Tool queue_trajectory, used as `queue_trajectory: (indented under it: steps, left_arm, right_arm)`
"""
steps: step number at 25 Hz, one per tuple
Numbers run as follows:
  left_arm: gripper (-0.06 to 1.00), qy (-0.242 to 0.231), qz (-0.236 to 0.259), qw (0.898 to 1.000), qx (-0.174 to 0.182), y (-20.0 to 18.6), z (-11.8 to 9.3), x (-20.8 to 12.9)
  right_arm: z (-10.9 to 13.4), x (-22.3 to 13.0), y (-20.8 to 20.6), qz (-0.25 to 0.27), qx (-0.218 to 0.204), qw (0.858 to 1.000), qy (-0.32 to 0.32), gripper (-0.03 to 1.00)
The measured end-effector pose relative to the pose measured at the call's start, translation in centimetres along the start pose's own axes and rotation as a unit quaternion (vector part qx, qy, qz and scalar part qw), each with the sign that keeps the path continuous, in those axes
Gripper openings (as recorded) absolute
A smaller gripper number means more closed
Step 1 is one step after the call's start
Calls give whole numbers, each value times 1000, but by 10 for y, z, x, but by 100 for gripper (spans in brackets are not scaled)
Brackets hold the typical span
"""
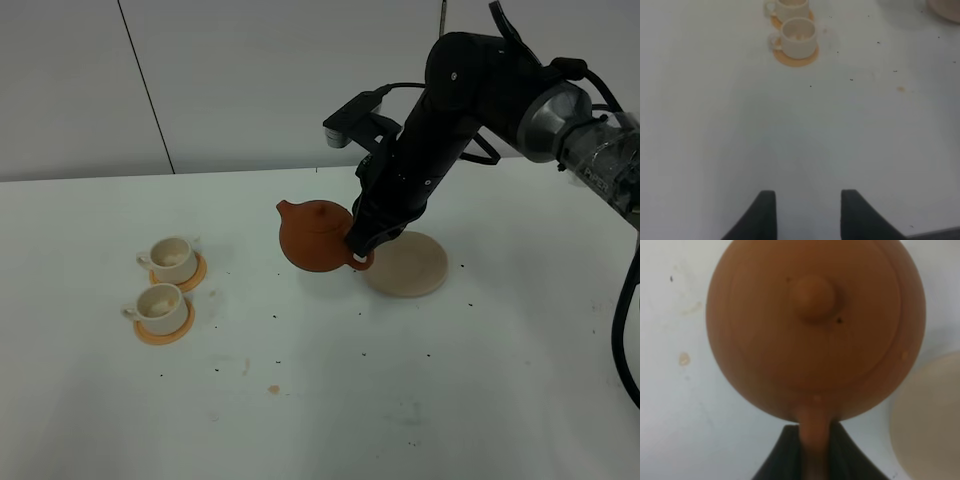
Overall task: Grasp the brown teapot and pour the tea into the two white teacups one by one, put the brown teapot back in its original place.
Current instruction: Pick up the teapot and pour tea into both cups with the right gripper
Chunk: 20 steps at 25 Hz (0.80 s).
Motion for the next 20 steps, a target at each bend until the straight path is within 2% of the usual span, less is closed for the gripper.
queue_trajectory:
  steps: [5, 9, 15, 20]
  left_arm:
    - [37, 0, -1, 1000, 0, 0, 0, 0]
    - [37, 0, -1, 1000, 0, 0, 0, 0]
    - [37, 0, -1, 1000, 0, 0, 0, 0]
    - [37, 0, -1, 1000, 0, 0, 0, 0]
  right_arm:
    - [-1, 0, 0, 0, -1, 1000, -8, 9]
    - [-1, 0, 0, -2, -4, 999, -38, 9]
    - [3, 5, 5, 3, -45, 992, -114, 9]
    - [9, 7, 9, 10, -66, 986, -150, 9]
Point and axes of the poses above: a point on each arm's last joint axis where the gripper is mounted, y pointing out along that axis toward the gripper, z along the wrist's bending axis when the last joint is at zero, x = y × z, the point moved 3 cm from there along y, pointing out along that axis toward the gripper, and after that the axes turned 15 degrees about y, right-handed, at the moved point
